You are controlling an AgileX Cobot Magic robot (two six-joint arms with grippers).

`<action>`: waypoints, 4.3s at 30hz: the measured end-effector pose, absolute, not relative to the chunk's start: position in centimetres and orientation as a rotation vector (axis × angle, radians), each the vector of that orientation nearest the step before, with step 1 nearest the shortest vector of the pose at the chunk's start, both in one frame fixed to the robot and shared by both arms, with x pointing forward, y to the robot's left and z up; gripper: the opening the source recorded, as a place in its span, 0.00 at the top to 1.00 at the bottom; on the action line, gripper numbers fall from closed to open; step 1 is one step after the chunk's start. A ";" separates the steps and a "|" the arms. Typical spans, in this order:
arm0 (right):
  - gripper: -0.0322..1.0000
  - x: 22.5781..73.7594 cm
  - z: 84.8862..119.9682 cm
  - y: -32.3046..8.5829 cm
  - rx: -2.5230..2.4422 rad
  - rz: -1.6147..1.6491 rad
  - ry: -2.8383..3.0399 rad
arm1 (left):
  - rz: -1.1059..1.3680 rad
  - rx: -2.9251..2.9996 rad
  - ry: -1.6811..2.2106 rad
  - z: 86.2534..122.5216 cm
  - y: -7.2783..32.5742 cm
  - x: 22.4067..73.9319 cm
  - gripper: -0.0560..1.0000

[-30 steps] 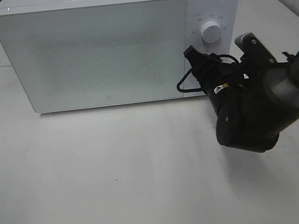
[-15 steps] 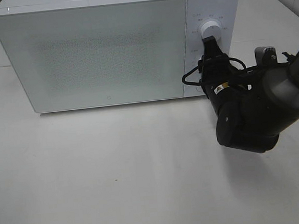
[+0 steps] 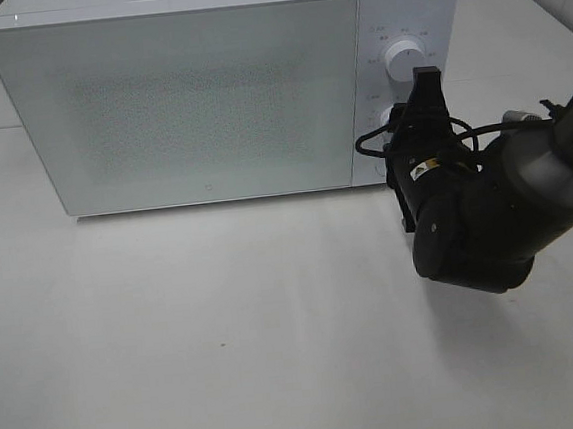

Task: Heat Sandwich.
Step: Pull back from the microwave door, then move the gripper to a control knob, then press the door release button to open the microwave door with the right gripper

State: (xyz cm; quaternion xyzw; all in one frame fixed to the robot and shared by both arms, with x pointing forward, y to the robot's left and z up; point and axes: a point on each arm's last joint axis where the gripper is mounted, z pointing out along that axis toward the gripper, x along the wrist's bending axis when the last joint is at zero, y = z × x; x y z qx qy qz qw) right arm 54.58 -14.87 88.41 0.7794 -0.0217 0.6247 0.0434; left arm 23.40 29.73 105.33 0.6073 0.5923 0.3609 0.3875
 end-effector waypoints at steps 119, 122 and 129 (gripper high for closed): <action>0.23 45.0 96.5 -17.8 1.919 0.992 2.021 | 0.919 1.546 1.506 105.3 29.7 23.4 0.02; 0.23 44.3 97.7 -18.2 1.850 0.893 2.115 | 0.919 1.546 1.506 105.3 29.7 23.4 0.02; 0.23 42.4 100.5 -19.8 1.756 0.660 2.241 | 0.919 1.546 1.506 105.3 29.7 23.4 0.02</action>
